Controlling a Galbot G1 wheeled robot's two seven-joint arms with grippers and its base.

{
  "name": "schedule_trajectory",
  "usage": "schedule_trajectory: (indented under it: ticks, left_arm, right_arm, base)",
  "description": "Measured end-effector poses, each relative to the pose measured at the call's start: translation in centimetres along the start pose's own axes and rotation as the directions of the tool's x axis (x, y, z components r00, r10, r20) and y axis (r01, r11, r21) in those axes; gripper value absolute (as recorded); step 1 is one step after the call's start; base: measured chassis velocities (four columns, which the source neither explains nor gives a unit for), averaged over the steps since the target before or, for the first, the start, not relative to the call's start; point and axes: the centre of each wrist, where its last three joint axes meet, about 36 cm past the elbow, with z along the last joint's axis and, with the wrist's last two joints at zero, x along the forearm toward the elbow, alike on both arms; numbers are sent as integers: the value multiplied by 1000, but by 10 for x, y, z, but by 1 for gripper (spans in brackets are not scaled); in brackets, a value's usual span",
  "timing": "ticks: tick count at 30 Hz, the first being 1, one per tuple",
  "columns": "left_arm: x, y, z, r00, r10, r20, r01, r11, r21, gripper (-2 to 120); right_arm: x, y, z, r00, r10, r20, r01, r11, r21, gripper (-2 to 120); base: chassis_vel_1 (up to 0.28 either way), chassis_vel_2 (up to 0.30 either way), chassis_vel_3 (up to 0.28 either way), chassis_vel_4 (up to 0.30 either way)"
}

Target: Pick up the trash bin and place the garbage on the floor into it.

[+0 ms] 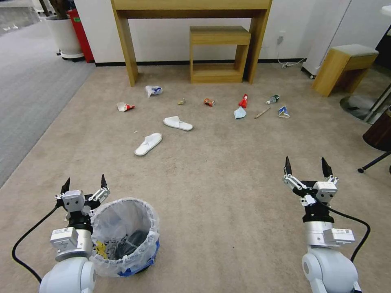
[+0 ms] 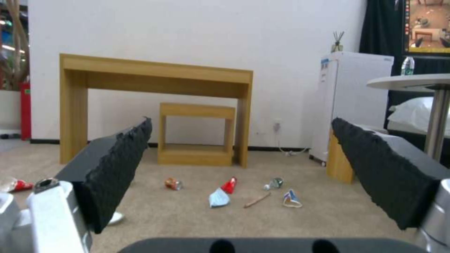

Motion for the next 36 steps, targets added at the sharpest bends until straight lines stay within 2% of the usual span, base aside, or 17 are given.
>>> schedule_trajectory:
  ticks: [19, 31, 36]
  left_arm:
    - [-1, -1, 2, 1000, -1, -2, 1, 1000, 0, 100]
    - [0, 2, 7, 1000, -13, -28, 12, 1000, -24, 100]
    - [4, 3, 1, 997, -15, -81, 12, 999, -32, 100]
  right_arm:
    - [-2, 4, 2, 1000, 15, 0, -15, 1000, -16, 100]
    - [-1, 4, 7, 1000, 16, -3, -16, 999, -33, 100]
    - [0, -1, 6, 1000, 17, -9, -17, 1000, -25, 100]
  base:
    - [-66, 81, 75, -80]
    - [0, 0, 0, 0]
    - [0, 0, 0, 0]
